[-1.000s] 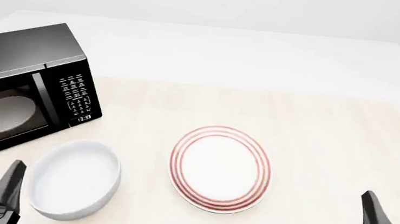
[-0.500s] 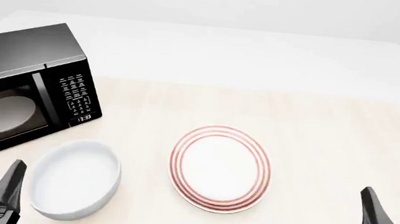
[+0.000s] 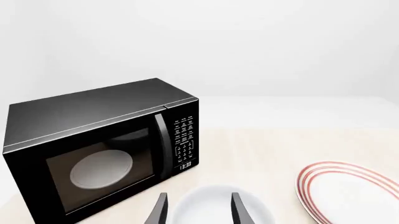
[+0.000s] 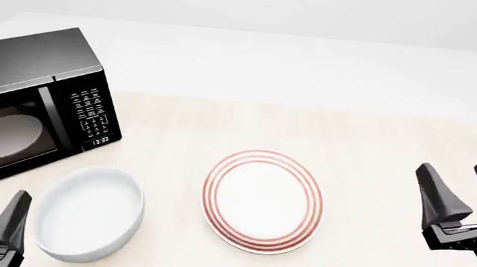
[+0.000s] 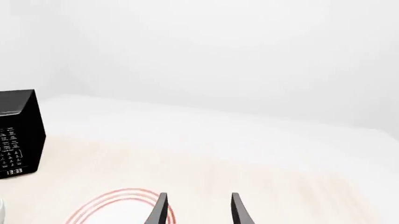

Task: Put the white bowl to the right of the plate.

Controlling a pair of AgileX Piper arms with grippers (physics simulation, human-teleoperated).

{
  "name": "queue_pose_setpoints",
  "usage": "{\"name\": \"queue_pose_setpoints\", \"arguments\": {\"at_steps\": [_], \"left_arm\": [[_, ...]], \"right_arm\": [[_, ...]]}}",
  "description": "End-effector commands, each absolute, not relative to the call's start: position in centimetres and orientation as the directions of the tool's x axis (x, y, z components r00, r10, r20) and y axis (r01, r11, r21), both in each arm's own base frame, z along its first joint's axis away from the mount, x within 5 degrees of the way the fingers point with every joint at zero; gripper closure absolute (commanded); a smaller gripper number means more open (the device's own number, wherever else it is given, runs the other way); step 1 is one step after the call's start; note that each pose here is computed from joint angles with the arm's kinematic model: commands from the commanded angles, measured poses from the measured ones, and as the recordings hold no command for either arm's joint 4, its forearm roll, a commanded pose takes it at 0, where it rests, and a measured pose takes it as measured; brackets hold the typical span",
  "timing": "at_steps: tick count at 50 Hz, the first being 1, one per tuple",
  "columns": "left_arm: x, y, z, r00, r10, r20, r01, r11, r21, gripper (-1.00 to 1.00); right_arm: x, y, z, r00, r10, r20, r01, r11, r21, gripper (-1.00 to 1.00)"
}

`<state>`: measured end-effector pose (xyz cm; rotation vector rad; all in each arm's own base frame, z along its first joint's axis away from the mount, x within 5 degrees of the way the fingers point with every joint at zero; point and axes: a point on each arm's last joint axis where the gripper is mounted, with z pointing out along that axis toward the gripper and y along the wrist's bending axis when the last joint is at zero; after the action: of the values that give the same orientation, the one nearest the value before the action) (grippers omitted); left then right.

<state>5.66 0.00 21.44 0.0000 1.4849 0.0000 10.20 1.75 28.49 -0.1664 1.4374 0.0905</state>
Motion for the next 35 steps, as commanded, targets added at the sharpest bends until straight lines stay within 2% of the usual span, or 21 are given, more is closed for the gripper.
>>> {"name": "queue_pose_setpoints", "arguments": {"at_steps": [1,2,5,7,9,12,16,18,20,35], "left_arm": [[5.7,0.0,21.4,0.086,0.0,-0.996,0.0,1.0,0.0,-1.0],[5.7,0.0,21.4,0.086,0.0,-0.996,0.0,1.0,0.0,-1.0],[5.7,0.0,21.4,0.086,0.0,-0.996,0.0,1.0,0.0,-1.0],[5.7,0.0,21.4,0.086,0.0,-0.996,0.0,1.0,0.0,-1.0],[5.7,0.0,21.4,0.086,0.0,-0.996,0.0,1.0,0.0,-1.0],[5.7,0.0,21.4,0.086,0.0,-0.996,0.0,1.0,0.0,-1.0],[5.7,0.0,21.4,0.086,0.0,-0.996,0.0,1.0,0.0,-1.0],[5.7,0.0,21.4,0.086,0.0,-0.996,0.0,1.0,0.0,-1.0],[5.7,0.0,21.4,0.086,0.0,-0.996,0.0,1.0,0.0,-1.0],[5.7,0.0,21.4,0.086,0.0,-0.996,0.0,1.0,0.0,-1.0]], "right_arm": [[13.9,3.5,31.7,0.146,-0.037,-0.989,-0.235,0.969,-0.071,-1.0],[14.6,3.8,32.2,0.152,-0.059,-0.987,-0.24,0.966,-0.094,-1.0],[15.7,4.6,32.9,0.131,-0.013,-0.991,-0.275,0.96,-0.049,-1.0],[17.5,5.0,32.9,0.096,-0.055,-0.994,-0.269,0.96,-0.08,-1.0],[18.9,5.7,33.1,0.052,-0.03,-0.998,-0.288,0.957,-0.043,-1.0],[19.6,6.6,34.2,0.059,-0.004,-0.998,-0.317,0.948,-0.022,-1.0],[20.6,7.8,34.7,0.059,-0.012,-0.998,-0.353,0.935,-0.032,-1.0],[22.4,8.9,34.6,0.024,-0.068,-0.997,-0.367,0.927,-0.071,-1.0],[22.3,10.1,34.9,0.015,-0.032,-0.999,-0.411,0.911,-0.035,-1.0],[25.8,15.0,35.5,-0.017,-0.049,-0.999,-0.503,0.864,-0.034,-1.0]]}}
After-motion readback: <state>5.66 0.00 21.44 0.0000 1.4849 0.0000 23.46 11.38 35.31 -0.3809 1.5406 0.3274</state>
